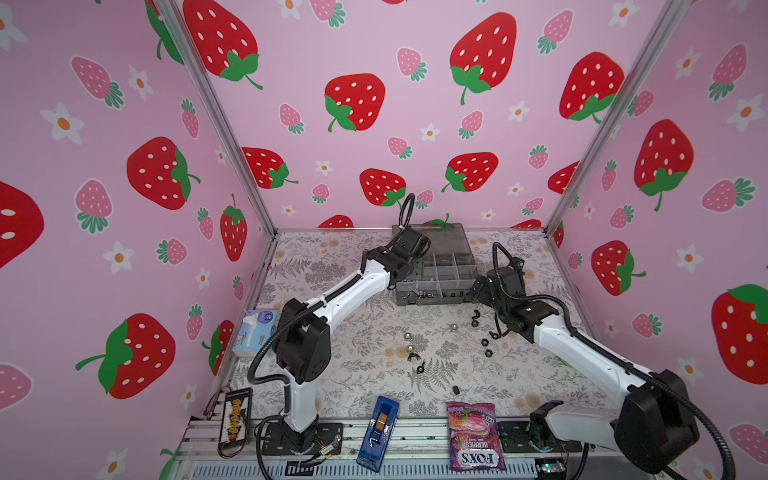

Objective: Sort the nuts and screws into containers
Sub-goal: 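Move the left gripper back over a third silver nut in the pile, then lower and close the left gripper on the silver hex nut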

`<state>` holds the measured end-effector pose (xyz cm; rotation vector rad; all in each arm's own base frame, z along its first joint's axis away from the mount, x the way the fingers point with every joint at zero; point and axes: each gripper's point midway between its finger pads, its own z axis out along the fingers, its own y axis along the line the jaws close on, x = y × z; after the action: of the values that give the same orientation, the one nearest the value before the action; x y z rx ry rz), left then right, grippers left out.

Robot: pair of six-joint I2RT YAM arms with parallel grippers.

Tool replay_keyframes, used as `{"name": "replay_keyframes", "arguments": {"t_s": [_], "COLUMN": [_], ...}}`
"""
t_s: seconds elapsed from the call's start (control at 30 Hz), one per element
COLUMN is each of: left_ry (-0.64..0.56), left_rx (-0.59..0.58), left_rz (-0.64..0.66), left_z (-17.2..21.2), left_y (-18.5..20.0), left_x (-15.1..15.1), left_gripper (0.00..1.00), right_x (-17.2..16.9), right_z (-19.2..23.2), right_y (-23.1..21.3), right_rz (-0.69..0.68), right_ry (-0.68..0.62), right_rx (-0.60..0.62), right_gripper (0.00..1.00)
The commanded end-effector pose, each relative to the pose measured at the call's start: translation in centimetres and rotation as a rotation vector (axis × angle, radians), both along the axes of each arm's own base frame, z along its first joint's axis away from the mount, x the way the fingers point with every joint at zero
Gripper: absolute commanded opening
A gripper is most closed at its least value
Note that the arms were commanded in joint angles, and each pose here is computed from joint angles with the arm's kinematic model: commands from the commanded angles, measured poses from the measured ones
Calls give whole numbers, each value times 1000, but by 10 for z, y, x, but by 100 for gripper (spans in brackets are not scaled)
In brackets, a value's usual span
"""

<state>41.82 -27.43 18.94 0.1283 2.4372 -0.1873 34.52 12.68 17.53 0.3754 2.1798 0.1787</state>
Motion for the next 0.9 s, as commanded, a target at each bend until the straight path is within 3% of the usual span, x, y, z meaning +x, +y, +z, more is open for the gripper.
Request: {"name": "replay_keyframes", "arguments": {"t_s": [0.0, 0.23, 0.37, 0.87], "left_ry": [66, 206, 272, 384], "left_rx": [47, 99, 92, 93], "left_rz": [17, -71, -88, -109], "left_z": [-23, -73, -98, -144], "left_y": [14, 23, 21, 2], "left_x": [-28, -99, -122, -135], "left_gripper": [70, 74, 73, 60], "right_x": [-2, -4, -3, -3], "right_z": [-6, -16, -18, -23], "right_y": [-9, -15, -15, -13], "right_rz": [-38, -56, -56, -52], "right_ry": [11, 51, 61, 66], "right_rx": [-15, -38, -43, -31], "right_gripper": [100, 100, 100, 100]}}
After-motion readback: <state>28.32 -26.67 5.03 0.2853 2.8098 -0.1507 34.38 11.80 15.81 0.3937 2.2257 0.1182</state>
